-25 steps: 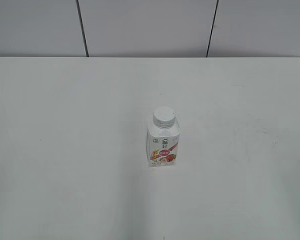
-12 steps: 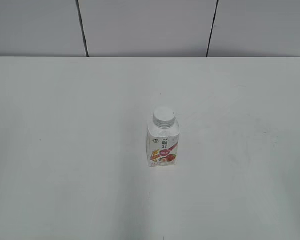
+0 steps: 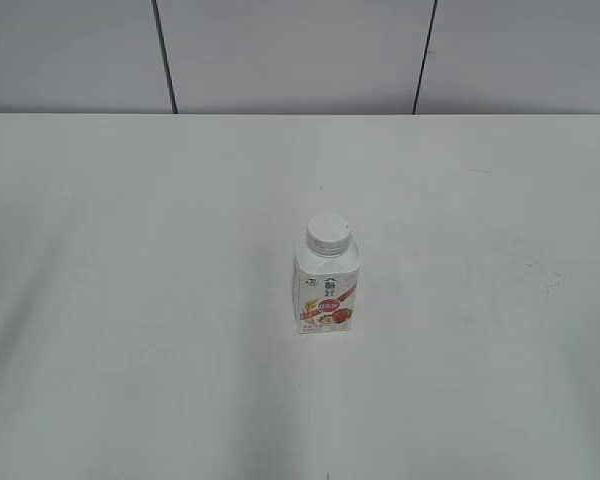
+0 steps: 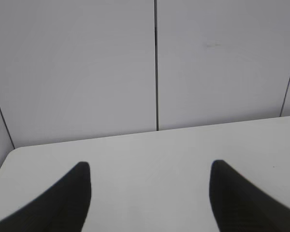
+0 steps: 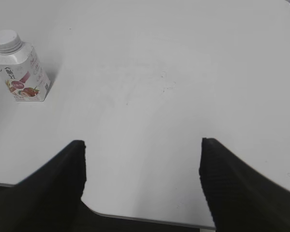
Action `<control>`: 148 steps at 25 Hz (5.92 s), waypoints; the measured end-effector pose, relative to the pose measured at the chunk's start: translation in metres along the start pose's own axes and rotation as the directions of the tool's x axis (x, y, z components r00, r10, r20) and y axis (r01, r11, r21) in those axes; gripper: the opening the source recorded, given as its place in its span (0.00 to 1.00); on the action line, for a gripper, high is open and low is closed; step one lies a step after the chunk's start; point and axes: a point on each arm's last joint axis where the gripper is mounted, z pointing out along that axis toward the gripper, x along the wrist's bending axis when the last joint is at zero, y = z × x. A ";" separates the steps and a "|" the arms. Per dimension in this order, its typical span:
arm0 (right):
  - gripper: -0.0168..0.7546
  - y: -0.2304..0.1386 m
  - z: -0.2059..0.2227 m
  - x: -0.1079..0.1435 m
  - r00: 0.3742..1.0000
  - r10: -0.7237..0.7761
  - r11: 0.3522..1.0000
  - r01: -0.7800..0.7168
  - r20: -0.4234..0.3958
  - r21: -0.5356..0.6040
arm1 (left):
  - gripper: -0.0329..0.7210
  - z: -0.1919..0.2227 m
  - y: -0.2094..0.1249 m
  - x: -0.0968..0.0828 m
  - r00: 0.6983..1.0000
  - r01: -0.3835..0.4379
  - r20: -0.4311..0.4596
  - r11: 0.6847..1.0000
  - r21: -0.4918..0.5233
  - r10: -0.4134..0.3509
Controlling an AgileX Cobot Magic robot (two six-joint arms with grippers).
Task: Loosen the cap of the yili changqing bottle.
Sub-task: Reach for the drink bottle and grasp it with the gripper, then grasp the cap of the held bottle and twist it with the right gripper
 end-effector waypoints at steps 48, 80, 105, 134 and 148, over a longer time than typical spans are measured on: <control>0.77 0.000 0.000 0.000 1.000 0.000 1.000 0.000 -0.001 0.000 | 0.62 0.193 -0.147 -0.093 0.458 -0.282 0.889 0.953 0.111 0.032; 0.77 0.000 0.000 0.000 1.000 0.000 1.000 0.000 -0.001 0.000 | 0.78 0.239 -0.167 -0.181 0.175 -0.235 0.982 0.972 -0.025 0.067; 0.77 0.113 0.072 -0.008 0.993 0.112 0.935 -0.095 -0.030 0.341 | 0.62 0.241 -0.167 -0.181 0.179 -0.239 0.981 0.971 -0.027 0.071; 0.70 0.164 0.342 -0.011 0.985 0.166 0.586 -0.064 -0.042 0.807 | 0.62 0.240 -0.167 -0.181 0.178 -0.237 0.982 0.971 -0.025 0.069; 0.68 0.171 0.346 0.130 0.936 0.030 0.611 0.260 -0.350 0.748 | 0.62 0.240 -0.167 -0.181 0.178 -0.236 0.982 0.971 -0.024 0.068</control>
